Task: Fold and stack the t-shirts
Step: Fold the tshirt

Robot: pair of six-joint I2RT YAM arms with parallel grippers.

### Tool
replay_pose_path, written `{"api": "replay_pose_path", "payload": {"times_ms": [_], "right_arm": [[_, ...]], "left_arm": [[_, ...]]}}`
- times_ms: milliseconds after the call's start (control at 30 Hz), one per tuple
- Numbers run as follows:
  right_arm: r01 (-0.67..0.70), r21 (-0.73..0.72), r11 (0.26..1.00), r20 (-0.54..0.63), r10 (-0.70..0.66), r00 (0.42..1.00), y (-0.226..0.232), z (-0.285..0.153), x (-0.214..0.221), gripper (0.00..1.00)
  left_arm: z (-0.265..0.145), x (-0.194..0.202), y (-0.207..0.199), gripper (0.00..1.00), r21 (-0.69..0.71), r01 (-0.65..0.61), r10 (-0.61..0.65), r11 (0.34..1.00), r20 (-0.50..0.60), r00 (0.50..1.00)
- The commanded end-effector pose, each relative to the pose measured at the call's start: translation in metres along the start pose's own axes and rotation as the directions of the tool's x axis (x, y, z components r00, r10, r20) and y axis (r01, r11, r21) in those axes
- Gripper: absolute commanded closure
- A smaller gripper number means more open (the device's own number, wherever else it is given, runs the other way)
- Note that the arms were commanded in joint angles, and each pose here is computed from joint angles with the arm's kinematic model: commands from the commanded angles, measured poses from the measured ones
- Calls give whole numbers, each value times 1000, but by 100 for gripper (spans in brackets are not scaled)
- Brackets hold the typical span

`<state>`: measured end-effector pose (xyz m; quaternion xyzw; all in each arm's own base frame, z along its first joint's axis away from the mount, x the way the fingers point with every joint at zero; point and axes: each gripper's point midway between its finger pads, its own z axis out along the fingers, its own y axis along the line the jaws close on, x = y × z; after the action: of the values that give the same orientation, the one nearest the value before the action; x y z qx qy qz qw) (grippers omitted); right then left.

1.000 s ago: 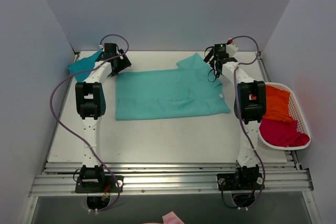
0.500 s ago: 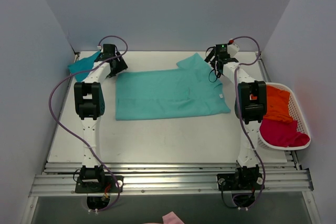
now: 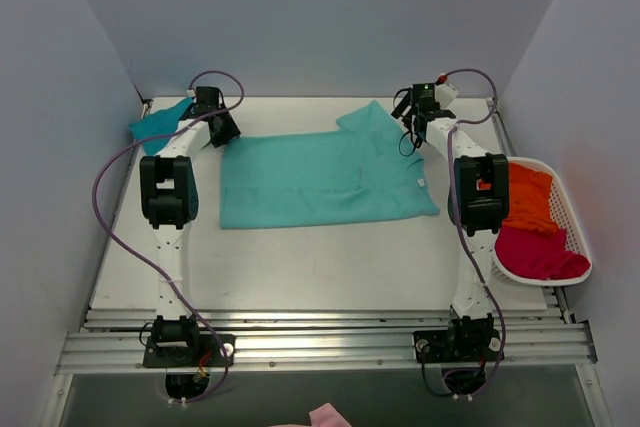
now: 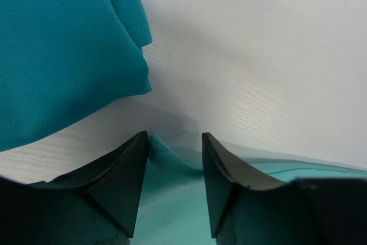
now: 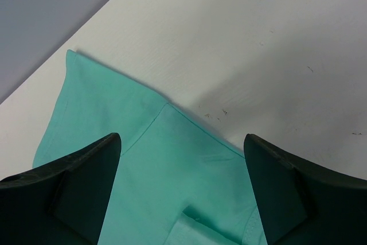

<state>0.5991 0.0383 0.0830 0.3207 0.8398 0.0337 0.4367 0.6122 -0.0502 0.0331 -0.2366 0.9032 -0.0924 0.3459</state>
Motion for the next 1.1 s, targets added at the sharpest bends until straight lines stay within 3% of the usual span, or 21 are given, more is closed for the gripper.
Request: {"api": "replay_pose_path", "payload": {"times_ms": [0,167,200,300,400,600,933,1067], "right_arm": [[11,15,1000,3,-11,1000,-7,2,0,16],[7,15,1000,8,-7,1000,-8,4,-2,16],[8,8,1000,13,-9,1000,-5,5,-3,16],[-7,-84,996,44,10,999,16,7,-14,16],[-16,-214,977,49,27,998,45,14,-16,17],[1,-339,941,61,21,998,83,46,-20,15],[-12,-418,908,78,49,996,99,100,0,14],[-47,-454,890,27,67,997,107,116,26,14]], "left_arm": [[-7,13,1,50,8,-7,8,1000,-53,999],[-7,12,1,76,8,-10,11,1000,-53,999],[-6,12,2,87,6,-9,10,1000,-54,998],[-6,11,0,98,9,-12,12,1000,-52,999],[-5,11,0,98,12,-16,17,1000,-48,999],[-7,12,-5,98,45,-15,18,999,-54,998],[-8,14,-5,98,58,-16,19,998,-46,999],[-11,12,-7,98,65,-15,18,998,-37,999]]}}
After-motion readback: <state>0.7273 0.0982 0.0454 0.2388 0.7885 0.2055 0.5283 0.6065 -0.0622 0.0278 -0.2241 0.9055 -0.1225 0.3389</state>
